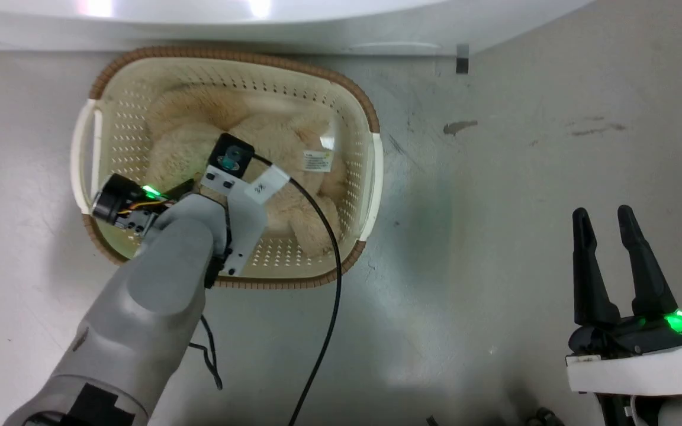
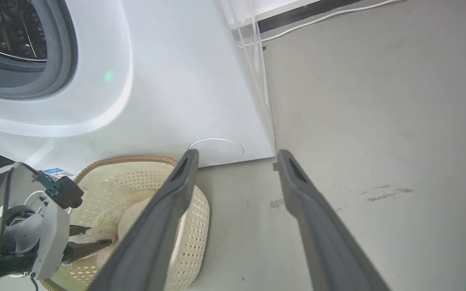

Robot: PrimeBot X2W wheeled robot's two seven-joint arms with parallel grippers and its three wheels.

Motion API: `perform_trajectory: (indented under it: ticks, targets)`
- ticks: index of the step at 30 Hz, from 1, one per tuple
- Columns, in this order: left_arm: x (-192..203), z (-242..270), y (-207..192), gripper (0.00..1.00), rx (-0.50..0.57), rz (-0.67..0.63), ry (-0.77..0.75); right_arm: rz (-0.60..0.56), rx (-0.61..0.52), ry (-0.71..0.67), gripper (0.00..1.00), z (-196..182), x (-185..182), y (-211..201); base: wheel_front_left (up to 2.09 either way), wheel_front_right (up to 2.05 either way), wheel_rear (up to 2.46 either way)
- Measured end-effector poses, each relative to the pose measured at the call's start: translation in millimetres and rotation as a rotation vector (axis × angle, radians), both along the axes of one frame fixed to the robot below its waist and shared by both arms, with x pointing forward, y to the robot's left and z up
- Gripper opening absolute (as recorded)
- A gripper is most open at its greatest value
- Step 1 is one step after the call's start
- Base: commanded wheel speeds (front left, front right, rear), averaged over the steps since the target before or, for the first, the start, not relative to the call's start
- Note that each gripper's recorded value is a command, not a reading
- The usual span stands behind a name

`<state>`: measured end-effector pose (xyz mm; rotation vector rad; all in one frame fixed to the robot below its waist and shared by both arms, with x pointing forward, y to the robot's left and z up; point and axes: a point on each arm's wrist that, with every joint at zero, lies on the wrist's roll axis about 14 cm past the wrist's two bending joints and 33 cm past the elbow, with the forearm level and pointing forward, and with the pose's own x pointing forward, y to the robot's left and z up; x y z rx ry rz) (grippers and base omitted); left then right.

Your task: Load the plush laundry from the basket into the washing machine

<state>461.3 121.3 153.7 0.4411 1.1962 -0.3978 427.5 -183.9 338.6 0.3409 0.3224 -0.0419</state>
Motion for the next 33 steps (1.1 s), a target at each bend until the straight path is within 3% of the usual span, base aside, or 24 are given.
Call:
perform_trajectory:
  ticks: [6,7,15,24,33]
  targets:
    - [-16,-25,8,0.97,0.056,-0.006,0.112,-0.021,0.023,0.018,1.0,-13,1,-2,0.0,0.0,0.0]
    - [-15,-27,5,0.0,0.051,-0.016,0.105,-0.024,0.028,0.015,1.0,-13,2,-2,0.0,0.0,0.0]
    - [3,-35,-2,0.0,0.039,-0.048,0.077,-0.031,0.078,0.03,1.0,-30,8,5,0.0,0.0,0.0]
    - [5,-17,8,0.0,0.069,-0.038,0.09,-0.024,0.144,-0.032,1.0,-18,24,17,0.0,0.0,0.0]
    - [19,46,-14,0.0,-0.104,0.038,-0.074,-0.015,0.145,-0.106,1.0,17,28,19,0.0,0.0,0.0]
